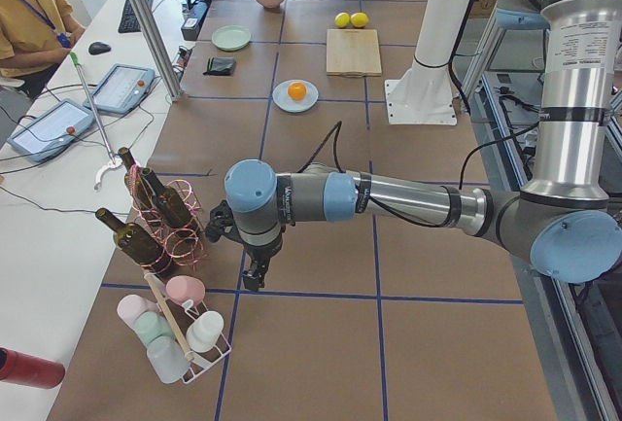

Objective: Pick orange to plate

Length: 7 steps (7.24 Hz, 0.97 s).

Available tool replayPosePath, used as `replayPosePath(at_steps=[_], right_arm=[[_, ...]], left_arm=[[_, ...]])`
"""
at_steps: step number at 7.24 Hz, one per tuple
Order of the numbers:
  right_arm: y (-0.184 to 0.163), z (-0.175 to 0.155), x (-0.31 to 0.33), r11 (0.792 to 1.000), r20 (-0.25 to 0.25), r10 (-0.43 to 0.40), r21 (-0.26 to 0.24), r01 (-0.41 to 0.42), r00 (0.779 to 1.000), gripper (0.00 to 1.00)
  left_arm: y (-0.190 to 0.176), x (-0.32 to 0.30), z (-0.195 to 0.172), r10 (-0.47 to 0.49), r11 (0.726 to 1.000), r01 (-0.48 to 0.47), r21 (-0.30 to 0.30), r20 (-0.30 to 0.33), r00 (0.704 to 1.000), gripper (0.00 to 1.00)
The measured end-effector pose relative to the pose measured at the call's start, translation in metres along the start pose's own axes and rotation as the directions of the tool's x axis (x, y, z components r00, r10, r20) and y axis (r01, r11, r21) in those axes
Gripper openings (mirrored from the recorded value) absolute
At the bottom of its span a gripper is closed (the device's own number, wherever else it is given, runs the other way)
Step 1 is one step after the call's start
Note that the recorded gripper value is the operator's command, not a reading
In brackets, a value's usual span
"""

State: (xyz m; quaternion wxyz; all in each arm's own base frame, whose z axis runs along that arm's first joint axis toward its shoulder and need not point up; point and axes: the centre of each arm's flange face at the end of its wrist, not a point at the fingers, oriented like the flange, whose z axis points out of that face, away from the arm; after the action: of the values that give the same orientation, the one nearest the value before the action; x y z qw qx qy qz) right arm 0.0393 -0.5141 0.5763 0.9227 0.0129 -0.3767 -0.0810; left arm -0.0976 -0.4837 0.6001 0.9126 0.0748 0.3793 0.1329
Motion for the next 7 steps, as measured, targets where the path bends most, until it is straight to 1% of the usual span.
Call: replayPosePath(at_steps=[7], right_arm=[[-0.0006, -0.0017, -0.0016, 1.000, -0.001, 0.000, 0.004, 0.000, 1.000, 1.00]], left_arm=[[-0.0041, 0.0012, 0.0029, 0.003, 1.000, -0.003, -0.010, 0.009, 1.000, 1.00]])
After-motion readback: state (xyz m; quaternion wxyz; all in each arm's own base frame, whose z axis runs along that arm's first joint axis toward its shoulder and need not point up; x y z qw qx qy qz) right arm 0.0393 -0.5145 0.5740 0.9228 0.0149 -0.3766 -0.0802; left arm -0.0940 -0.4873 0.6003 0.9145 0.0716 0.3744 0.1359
